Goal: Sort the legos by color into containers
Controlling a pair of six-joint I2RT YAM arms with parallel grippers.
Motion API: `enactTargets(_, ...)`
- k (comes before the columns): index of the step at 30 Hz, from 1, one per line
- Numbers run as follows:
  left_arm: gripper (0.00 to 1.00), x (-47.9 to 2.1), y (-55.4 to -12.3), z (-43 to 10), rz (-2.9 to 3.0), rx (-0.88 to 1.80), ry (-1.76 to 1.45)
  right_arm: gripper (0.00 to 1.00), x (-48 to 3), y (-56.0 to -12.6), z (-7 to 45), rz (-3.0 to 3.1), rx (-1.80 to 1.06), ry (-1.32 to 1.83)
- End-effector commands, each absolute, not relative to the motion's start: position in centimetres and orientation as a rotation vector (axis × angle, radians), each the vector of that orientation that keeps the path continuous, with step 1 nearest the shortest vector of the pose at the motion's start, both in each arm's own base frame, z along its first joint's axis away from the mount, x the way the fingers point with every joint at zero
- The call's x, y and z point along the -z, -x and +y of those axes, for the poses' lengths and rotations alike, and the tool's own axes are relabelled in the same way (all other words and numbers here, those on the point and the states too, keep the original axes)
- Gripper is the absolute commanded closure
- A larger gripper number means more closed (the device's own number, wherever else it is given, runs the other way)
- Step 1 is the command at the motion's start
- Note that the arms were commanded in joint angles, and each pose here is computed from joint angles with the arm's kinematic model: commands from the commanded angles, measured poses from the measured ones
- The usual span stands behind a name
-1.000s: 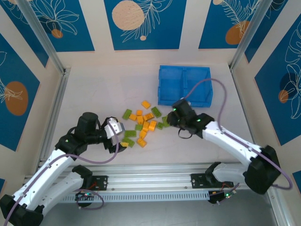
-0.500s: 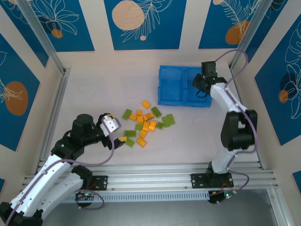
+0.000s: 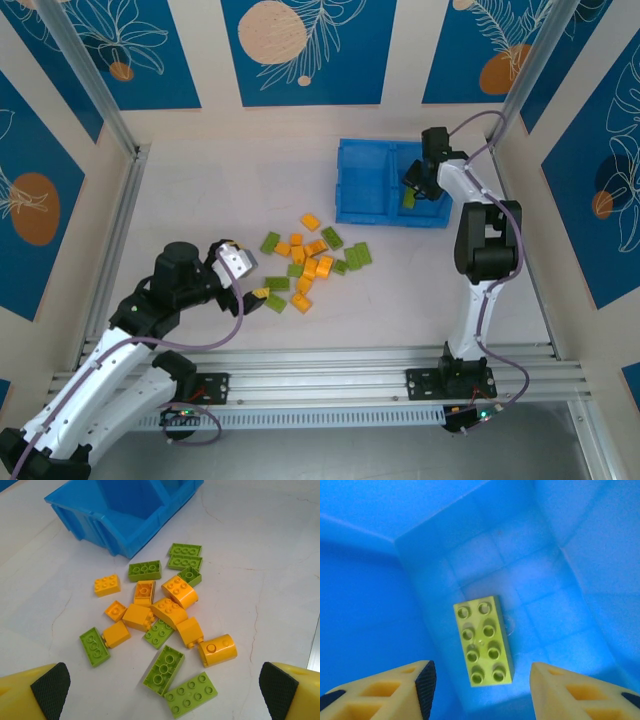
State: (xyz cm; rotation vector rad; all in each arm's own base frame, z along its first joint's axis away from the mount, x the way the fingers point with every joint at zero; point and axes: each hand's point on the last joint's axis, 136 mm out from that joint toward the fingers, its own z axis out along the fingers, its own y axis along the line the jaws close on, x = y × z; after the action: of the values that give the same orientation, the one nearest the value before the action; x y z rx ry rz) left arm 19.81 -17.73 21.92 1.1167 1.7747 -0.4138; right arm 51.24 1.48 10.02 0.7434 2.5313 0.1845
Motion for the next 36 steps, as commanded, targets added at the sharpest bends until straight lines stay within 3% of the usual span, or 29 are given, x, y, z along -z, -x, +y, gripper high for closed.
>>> enactTargets(1,0.00,-21.5,-19.8,-17.9,1.786,0.417,-1.120,0.46,-16.4,-50.4,2.0,2.428,-0.268,-0.714)
enactTargets(6,0.00,-21.2,-19.9,-17.8,1.787,0.402,-1.130,0.46,-20.6,-45.8,4.8,2.365,-0.358,-0.618)
enactTargets(11,0.00,-20.9,-19.7,-17.9,1.770,0.389,-1.173,0.43,-21.8,-38.6,11.6,2.356,-0.445,-0.295)
enactTargets(16,0.00,-21.0,-19.6,-18.2,1.742,0.404,-1.196,0.41,-18.2,-31.4,17.7,2.479,-0.521,-0.034)
enactTargets(21,0.00,-20.6,-20.1,-18.3,1.777,0.410,-1.167,0.41,-14.2,-26.7,21.6,2.668,-0.645,0.001)
enactTargets(26,0.00,-23.4,-23.5,-18.6,1.969,0.554,-0.701,0.41,-13.1,-24.6,21.9,2.740,-0.725,-0.113)
enactTargets(30,0.19,-23.2,-25.5,-20.9,2.173,0.626,-0.405,0.32,-13.0,-24.2,19.9,2.724,-0.667,-0.229)
enactTargets(34,0.34,-20.6,-26.6,-25.2,2.340,0.613,-0.365,0.20,-13.7,-23.5,16.6,2.673,-0.596,-0.367)
enactTargets(36,0.37,-18.9,-27.1,-27.4,2.392,0.597,-0.387,0.15,-14.2,-23.0,15.7,2.639,-0.622,-0.397)
